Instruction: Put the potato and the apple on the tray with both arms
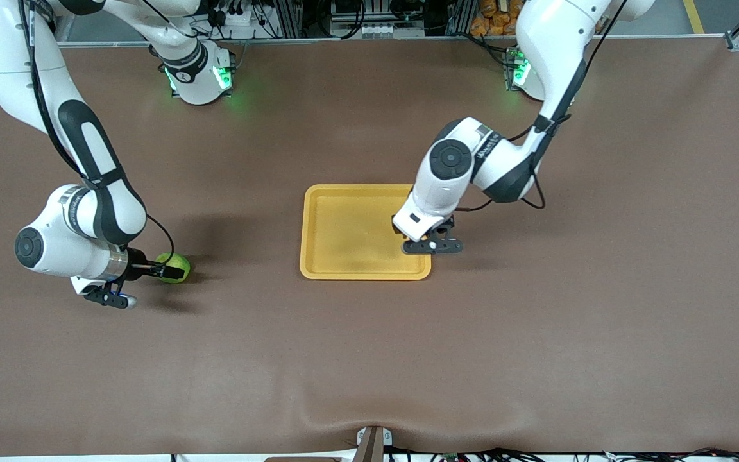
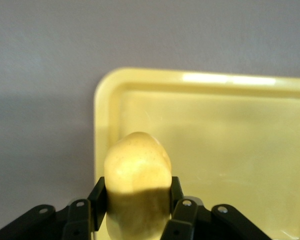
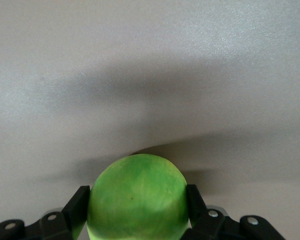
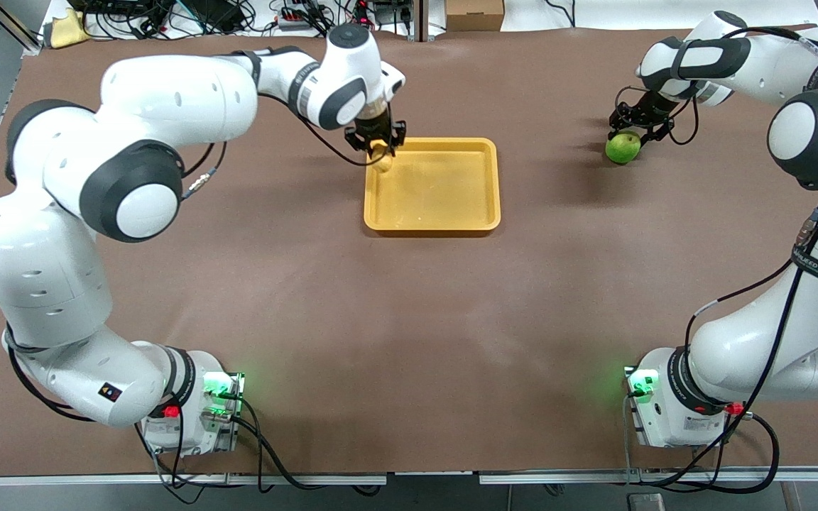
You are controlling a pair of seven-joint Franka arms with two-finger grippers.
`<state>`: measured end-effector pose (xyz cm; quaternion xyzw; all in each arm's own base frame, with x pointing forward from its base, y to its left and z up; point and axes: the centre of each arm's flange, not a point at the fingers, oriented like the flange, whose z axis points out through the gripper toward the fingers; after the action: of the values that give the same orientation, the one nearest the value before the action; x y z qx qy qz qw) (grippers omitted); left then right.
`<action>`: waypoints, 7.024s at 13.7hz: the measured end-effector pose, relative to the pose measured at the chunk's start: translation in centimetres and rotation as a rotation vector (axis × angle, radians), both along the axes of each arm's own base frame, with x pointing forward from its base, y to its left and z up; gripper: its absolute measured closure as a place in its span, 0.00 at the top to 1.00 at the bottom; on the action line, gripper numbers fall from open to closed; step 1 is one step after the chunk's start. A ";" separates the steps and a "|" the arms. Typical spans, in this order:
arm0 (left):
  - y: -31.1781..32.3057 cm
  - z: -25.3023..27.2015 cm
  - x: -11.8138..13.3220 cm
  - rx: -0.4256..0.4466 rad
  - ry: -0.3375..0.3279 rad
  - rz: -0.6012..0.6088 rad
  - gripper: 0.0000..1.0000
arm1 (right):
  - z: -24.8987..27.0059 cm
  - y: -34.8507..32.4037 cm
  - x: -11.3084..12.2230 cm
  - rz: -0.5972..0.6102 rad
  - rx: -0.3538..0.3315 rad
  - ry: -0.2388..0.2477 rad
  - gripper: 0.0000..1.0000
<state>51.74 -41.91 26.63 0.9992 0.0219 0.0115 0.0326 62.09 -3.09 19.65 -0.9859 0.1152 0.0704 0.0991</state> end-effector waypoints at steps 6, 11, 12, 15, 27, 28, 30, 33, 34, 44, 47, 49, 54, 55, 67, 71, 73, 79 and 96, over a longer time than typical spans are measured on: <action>-1.6 -3.4 -0.6 0.032 0.021 -0.006 0.52 | 2.6 0.5 0.7 0.028 0.033 0.065 0.82; -1.6 -4.7 0.3 0.051 0.012 0.001 0.52 | 7.6 2.4 1.8 -0.006 0.050 0.144 0.82; -1.5 -4.8 0.4 0.052 0.012 0.002 0.53 | 8.0 3.6 1.7 -0.026 0.042 0.162 0.82; -1.4 -4.7 0.5 0.052 0.010 0.006 0.79 | 8.4 9.2 1.3 -0.093 0.005 0.203 0.82; 6.7 13.4 7.9 0.069 -0.034 0.161 1.00 | 10.7 29.0 -2.8 -0.281 -0.109 0.218 0.82; 8.3 15.0 8.4 0.069 -0.041 0.162 1.00 | 10.7 30.2 -3.2 -0.298 -0.103 0.215 0.82; 11.5 18.1 9.0 0.075 -0.051 0.165 1.00 | 10.0 31.9 -3.7 -0.319 -0.105 0.203 0.82; 16.3 22.3 9.5 0.085 -0.062 0.168 1.00 | 7.4 34.1 -4.3 -0.368 -0.111 0.188 0.82; 17.8 23.3 9.6 0.089 -0.064 0.164 1.00 | 6.4 34.9 -4.5 -0.384 -0.110 0.185 0.82; 30.2 31.0 8.1 0.145 -0.029 0.093 1.00 | 3.3 40.1 -7.0 -0.427 -0.108 0.171 0.82; 31.8 32.3 7.2 0.157 -0.011 0.024 1.00 | 1.4 40.1 -7.1 -0.450 -0.125 0.167 0.82; 33.1 32.8 7.0 0.162 0.002 -0.003 1.00 | 1.0 40.0 -7.1 -0.462 -0.129 0.169 0.88; 33.2 36.5 4.8 0.128 0.017 -0.013 1.00 | 2.9 39.9 -5.5 -0.473 -0.127 0.162 1.00; 33.2 37.1 4.4 0.121 0.012 -0.012 1.00 | 4.0 39.6 -4.8 -0.474 -0.143 0.174 1.00; 36.6 40.6 1.0 0.123 0.003 0.001 1.00 | 14.3 30.8 1.8 -0.539 -0.256 0.219 1.00; 38.0 40.3 -0.4 0.125 0.016 -0.006 1.00 | 18.4 28.6 1.7 -0.540 -0.300 0.207 1.00; 38.1 40.5 -0.9 0.125 0.013 -0.004 1.00 | 21.1 27.4 2.3 -0.513 -0.282 0.183 1.00; 38.2 41.1 -1.3 0.125 0.003 -0.003 1.00 | 27.1 21.2 2.6 -0.292 -0.298 0.259 1.00; 38.2 41.2 -1.2 0.124 -0.011 -0.002 1.00 | 45.9 5.2 -2.2 0.088 -0.240 0.033 1.00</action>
<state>50.51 -3.74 67.85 0.9992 0.0200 0.0181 -0.0294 59.87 2.13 65.51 -0.9935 0.0813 0.0764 -0.0245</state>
